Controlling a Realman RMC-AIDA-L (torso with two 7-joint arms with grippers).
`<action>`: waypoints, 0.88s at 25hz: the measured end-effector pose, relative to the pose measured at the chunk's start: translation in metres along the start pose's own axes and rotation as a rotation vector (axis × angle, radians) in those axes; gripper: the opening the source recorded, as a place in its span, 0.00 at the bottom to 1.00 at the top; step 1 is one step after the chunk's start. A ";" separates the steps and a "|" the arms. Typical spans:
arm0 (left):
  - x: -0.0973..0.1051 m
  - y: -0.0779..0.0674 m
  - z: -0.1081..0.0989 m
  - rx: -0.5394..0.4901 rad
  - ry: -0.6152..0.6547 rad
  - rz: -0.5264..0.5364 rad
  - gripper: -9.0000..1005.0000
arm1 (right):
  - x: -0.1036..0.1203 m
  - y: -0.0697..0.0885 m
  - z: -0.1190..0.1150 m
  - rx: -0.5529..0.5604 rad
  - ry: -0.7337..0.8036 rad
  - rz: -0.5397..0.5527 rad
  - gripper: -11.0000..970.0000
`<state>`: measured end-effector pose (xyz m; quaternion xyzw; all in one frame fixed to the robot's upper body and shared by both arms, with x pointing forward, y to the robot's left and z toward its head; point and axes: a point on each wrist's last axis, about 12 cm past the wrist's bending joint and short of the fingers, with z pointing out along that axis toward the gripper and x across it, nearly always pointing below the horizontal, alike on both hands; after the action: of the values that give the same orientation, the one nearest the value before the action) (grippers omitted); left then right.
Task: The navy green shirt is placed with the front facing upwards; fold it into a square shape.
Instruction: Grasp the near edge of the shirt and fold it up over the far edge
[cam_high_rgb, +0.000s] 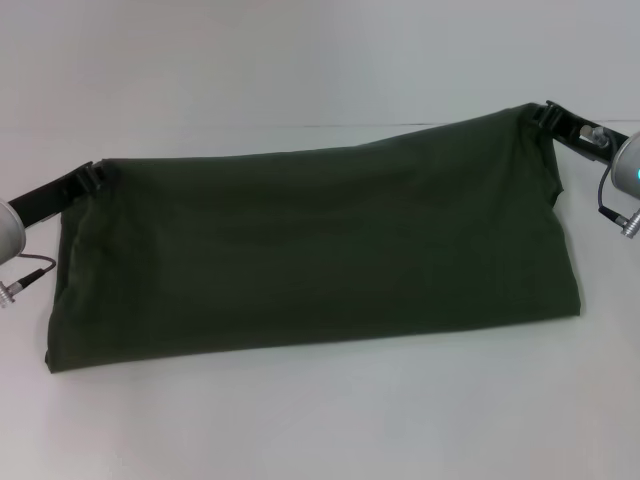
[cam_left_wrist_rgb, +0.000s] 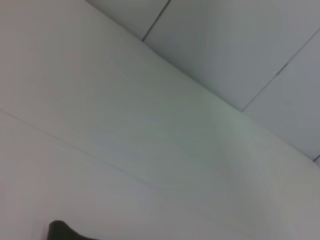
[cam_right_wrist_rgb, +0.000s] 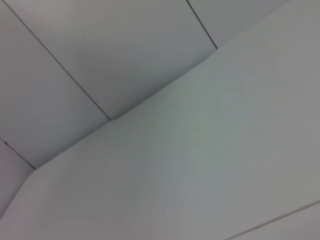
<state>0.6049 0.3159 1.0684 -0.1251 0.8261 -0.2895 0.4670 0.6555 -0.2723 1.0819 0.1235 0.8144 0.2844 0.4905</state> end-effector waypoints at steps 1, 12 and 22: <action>0.000 0.000 0.000 -0.002 -0.007 -0.003 0.07 | 0.000 0.000 0.000 -0.001 -0.009 0.006 0.07; 0.002 -0.003 0.009 -0.022 -0.046 -0.008 0.07 | -0.001 0.005 0.004 -0.004 -0.040 0.011 0.10; 0.006 -0.002 0.014 -0.060 -0.059 -0.016 0.07 | 0.004 0.014 0.014 0.017 -0.027 -0.027 0.13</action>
<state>0.6138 0.3066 1.0597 -0.1542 0.8194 -0.2645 0.4846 0.6644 -0.2540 1.0822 0.1204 0.8117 0.2693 0.5041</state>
